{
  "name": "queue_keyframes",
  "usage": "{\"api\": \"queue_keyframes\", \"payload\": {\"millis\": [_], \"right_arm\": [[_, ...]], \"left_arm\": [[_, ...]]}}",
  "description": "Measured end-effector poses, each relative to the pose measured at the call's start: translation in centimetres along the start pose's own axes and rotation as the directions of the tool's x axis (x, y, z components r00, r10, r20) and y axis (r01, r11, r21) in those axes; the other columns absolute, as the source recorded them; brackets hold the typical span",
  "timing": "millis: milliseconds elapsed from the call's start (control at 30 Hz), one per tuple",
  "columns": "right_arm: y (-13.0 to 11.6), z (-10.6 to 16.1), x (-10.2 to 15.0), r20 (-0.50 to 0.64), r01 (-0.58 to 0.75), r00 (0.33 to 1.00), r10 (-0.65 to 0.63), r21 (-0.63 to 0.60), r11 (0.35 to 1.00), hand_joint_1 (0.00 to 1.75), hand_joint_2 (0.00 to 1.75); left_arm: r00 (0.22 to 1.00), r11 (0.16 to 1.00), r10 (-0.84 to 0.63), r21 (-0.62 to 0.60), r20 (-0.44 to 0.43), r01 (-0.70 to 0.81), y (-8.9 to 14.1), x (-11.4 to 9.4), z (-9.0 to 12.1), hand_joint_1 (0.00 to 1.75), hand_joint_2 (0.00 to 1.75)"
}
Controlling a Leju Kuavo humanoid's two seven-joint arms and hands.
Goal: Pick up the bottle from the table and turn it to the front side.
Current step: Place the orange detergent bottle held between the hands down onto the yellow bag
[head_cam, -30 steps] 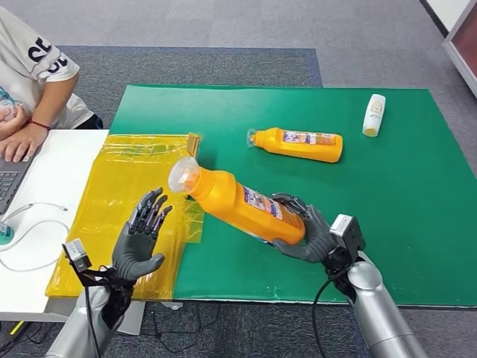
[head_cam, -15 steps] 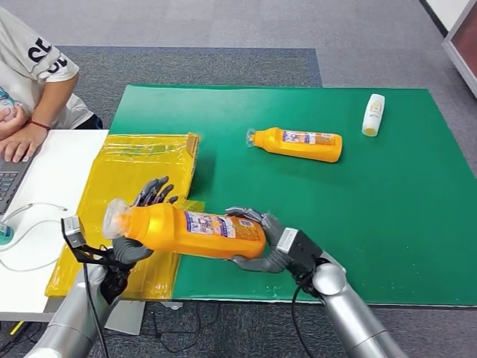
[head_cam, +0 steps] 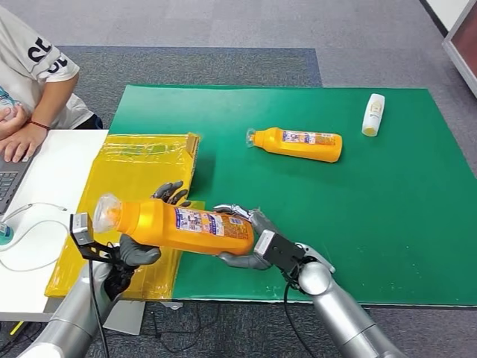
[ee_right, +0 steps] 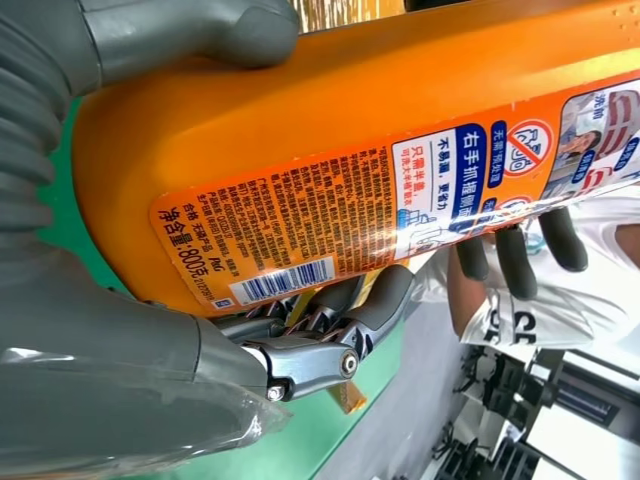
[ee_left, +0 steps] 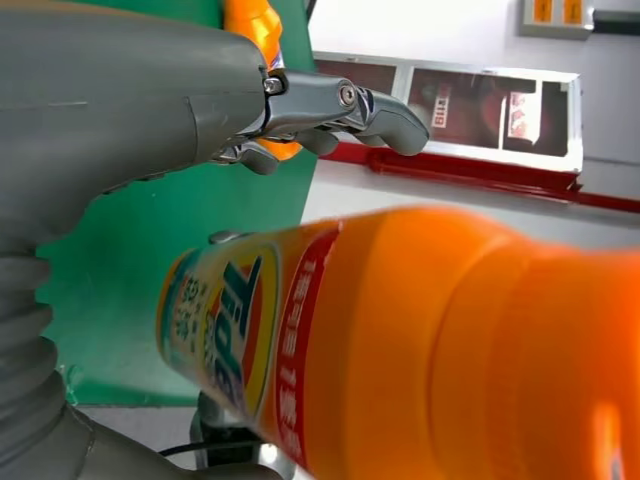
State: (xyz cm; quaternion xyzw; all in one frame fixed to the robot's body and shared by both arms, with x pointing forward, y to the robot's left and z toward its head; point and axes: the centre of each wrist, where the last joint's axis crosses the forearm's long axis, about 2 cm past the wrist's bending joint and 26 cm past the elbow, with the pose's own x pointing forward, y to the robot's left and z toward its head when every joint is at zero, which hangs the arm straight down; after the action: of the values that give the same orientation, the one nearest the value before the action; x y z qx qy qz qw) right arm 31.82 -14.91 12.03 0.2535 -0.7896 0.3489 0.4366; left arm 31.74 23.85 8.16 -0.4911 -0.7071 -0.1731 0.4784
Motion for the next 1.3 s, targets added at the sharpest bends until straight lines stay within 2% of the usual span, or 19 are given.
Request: {"api": "queue_keyframes", "payload": {"millis": [700, 1300], "right_arm": [[0.2, -0.4, 0.1, -0.047, -0.107, 0.993, 0.106, -0.012, 0.994, 1.75, 1.75], [1.1, -0.2, -0.9, -0.085, -0.093, 0.992, 0.095, 0.028, 0.995, 1.75, 1.75]], "left_arm": [[1.000, 1.000, -0.015, -0.022, -0.021, 0.015, -0.1, 0.1, 0.0, 0.00, 1.75], [0.998, 0.997, -0.064, -0.035, 0.007, 0.064, 0.3, 1.3, -1.0, 0.00, 1.75]]}}
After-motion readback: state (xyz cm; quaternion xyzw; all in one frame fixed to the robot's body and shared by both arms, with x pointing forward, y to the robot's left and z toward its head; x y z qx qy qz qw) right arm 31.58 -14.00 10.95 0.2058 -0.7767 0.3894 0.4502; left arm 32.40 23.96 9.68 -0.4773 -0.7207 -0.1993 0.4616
